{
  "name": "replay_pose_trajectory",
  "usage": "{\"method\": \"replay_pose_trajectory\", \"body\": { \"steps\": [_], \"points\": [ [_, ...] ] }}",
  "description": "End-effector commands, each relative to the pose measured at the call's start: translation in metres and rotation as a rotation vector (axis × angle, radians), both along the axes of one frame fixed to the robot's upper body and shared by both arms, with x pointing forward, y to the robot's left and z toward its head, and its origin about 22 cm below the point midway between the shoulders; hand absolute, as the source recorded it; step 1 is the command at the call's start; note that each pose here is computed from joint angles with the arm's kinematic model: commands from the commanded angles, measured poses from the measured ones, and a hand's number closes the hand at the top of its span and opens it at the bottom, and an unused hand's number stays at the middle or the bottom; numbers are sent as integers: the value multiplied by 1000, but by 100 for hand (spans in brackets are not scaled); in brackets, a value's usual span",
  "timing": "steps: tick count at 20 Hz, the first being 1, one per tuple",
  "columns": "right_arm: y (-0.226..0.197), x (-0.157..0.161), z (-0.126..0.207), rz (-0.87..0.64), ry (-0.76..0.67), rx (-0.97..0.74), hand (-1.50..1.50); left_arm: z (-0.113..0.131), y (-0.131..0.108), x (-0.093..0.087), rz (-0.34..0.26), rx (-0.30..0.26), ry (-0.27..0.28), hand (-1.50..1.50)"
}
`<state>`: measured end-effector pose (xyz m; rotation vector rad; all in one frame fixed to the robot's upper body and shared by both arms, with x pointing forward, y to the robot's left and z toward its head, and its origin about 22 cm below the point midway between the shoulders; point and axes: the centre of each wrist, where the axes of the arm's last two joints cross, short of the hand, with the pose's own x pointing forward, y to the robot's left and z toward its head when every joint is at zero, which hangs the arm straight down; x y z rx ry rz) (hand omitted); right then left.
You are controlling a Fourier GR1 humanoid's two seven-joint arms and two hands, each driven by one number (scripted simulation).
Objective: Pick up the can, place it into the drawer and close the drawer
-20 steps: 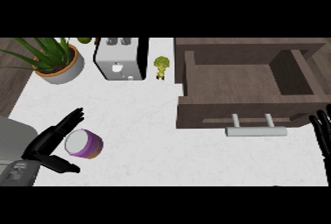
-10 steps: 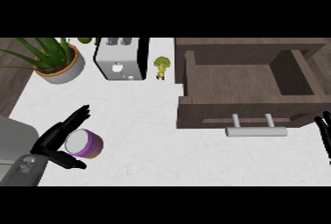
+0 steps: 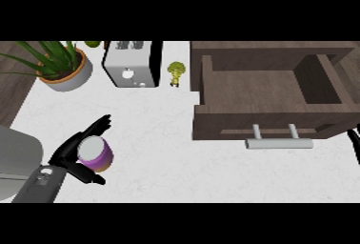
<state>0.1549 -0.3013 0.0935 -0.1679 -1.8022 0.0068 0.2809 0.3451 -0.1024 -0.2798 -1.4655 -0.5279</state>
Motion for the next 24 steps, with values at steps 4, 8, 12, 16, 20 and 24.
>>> {"method": "replay_pose_trajectory", "body": {
  "steps": [4,8,12,16,20,24],
  "points": [
    [-6,0,-1,-4,0,5,-150,-14,-31,-2,-92,-118,-13,-150],
    [6,-17,6,-7,0,9,-150,-12,-27,-7,-131,-147,-12,150],
    [2,0,-3,-15,-15,15,-150,-7,-31,-4,-135,-186,0,150],
    [-5,-16,-3,-16,3,-1,-150,5,-54,12,-189,-210,3,150],
    [-3,-18,1,-29,-6,25,-150,14,-32,10,80,-232,-66,150],
    [-2,-18,2,-32,-31,7,-150,13,-31,16,588,-235,-84,150]
  ]
}}
